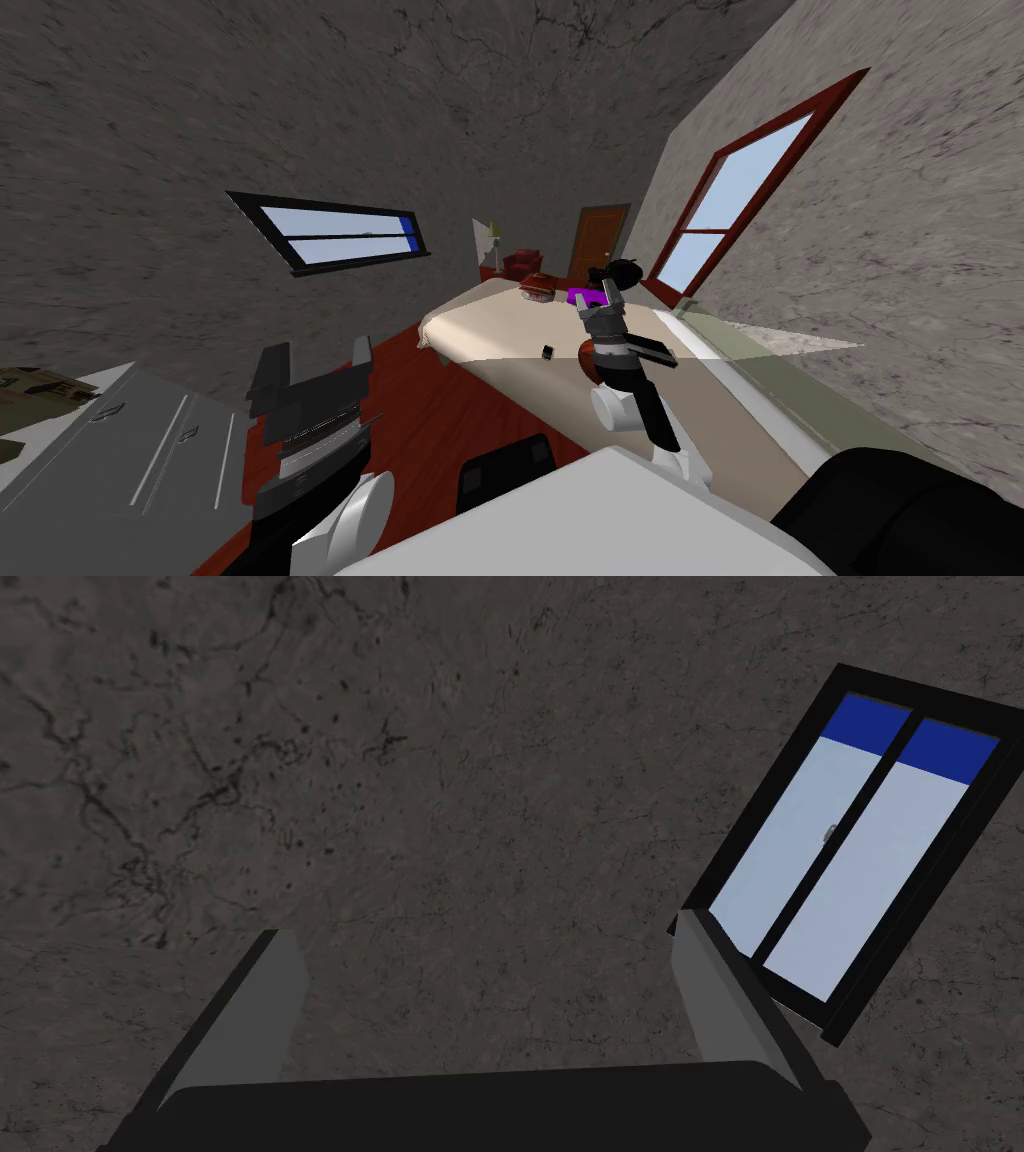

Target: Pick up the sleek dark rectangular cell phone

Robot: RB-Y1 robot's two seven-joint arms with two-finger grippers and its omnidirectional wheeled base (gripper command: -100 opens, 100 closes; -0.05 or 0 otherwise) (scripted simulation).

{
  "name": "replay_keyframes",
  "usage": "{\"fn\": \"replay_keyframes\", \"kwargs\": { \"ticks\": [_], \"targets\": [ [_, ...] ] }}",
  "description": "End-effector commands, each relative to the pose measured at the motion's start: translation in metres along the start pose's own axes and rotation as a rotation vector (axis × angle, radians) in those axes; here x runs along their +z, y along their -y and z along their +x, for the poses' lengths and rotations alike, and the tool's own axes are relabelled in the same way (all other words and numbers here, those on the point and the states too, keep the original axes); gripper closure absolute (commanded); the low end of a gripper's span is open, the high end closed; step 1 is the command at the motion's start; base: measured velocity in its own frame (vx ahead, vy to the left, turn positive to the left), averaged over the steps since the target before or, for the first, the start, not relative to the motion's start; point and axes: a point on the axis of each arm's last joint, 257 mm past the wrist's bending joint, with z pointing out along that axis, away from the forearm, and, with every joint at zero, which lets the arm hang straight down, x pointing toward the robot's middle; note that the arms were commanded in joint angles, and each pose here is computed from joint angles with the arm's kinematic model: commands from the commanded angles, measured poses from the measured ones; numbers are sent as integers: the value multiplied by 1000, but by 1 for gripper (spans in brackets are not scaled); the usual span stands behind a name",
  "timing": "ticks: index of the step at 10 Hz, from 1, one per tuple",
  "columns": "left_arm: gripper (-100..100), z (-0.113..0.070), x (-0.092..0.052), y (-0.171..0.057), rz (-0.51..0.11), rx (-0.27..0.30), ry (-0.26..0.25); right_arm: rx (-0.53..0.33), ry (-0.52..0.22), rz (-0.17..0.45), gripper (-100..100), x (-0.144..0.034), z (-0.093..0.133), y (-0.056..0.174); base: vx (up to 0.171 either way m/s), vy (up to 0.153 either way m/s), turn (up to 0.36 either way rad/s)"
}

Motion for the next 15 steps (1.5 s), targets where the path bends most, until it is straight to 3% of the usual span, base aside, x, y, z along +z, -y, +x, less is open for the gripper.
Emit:
{"fn": "replay_keyframes", "kwargs": {
  "ticks": [1, 3, 4, 7, 12, 13, 15],
  "targets": [
    [0, 0, 0, 0, 0, 0, 0, 8, -20, 35, -100, -2, -1, 12, 35, 16, -47],
    [0, 0, 0, 0, 0, 0, 0, 29, -24, 86, -100, -7, -7, 28, 77, 22, -53],
    [0, 0, 0, 0, 0, 0, 0, 62, -11, 153, -100, -14, -17, 50, 145, 20, -103],
    [0, 0, 0, 0, 0, 0, 0, 133, 40, 273, -100, -31, -40, 87, 151, 45, -92],
    [0, 0, 0, 0, 0, 0, 0, 293, 199, 491, -100, -79, -89, 153, 171, 59, -95],
    [0, 0, 0, 0, 0, 0, 0, 295, 199, 490, -100, -79, -89, 153, 111, 44, -38],
    [0, 0, 0, 0, 0, 0, 0, 367, 284, 576, -100, -106, -110, 177, 111, 60, -102]
  ]
}}
